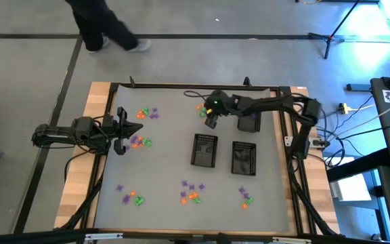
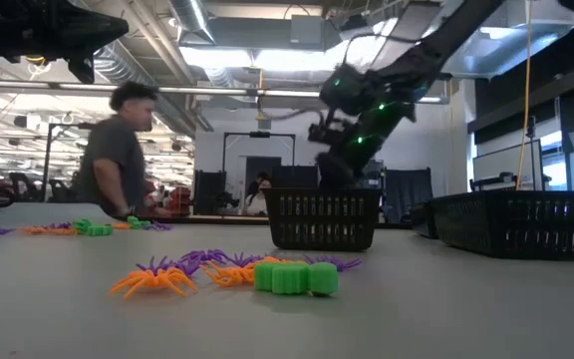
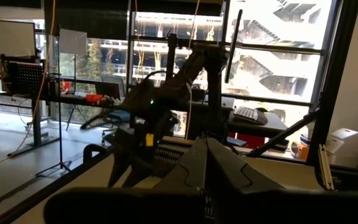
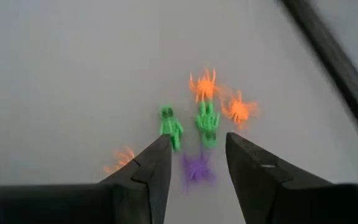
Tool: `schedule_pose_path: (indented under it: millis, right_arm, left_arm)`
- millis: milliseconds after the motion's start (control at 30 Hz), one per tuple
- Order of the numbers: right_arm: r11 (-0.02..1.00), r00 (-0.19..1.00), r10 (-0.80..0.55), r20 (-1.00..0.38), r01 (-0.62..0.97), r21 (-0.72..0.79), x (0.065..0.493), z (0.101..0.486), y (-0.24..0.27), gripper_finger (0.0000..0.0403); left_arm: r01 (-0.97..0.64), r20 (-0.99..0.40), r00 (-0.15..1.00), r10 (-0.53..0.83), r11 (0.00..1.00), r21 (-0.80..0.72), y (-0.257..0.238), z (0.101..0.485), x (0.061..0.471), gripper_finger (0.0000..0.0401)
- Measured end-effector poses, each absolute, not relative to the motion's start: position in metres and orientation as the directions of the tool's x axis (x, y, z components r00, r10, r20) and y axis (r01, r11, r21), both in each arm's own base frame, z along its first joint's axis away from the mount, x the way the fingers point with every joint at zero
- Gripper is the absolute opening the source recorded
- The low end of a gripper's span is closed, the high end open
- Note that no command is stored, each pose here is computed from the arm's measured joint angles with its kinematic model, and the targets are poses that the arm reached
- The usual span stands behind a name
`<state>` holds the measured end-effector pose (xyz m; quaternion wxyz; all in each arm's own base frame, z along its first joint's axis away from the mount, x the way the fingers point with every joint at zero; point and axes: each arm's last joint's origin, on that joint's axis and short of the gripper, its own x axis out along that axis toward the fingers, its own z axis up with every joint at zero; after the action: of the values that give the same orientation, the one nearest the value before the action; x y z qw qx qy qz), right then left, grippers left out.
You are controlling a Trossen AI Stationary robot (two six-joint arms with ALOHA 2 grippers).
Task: Sort Halloween decoration
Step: Put the green skeleton toy into the bottom left bin
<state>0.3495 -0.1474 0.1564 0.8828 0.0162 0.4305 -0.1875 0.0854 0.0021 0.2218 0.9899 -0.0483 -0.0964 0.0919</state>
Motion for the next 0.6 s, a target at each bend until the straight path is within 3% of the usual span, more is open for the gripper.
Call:
schedule_pose_path:
  millis: [467, 600]
  right_arm:
    - [0.952, 0.533, -0.229, -0.815, 0.299, -0.072, 0.371, 0.133, -0.154, 0.0152]
    - [0.951, 0.516, -0.225, -0.827, 0.299, -0.072, 0.370, 0.130, -0.154, 0.0135]
  left_arm:
    - [-0.176, 0.179, 0.964, 0.194, 0.978, -0.113, 0.002, 0.222, 0.086, 0.0000]
    - [-0.175, 0.179, 0.965, 0.194, 0.978, -0.113, 0.002, 0.222, 0.086, 0.0000]
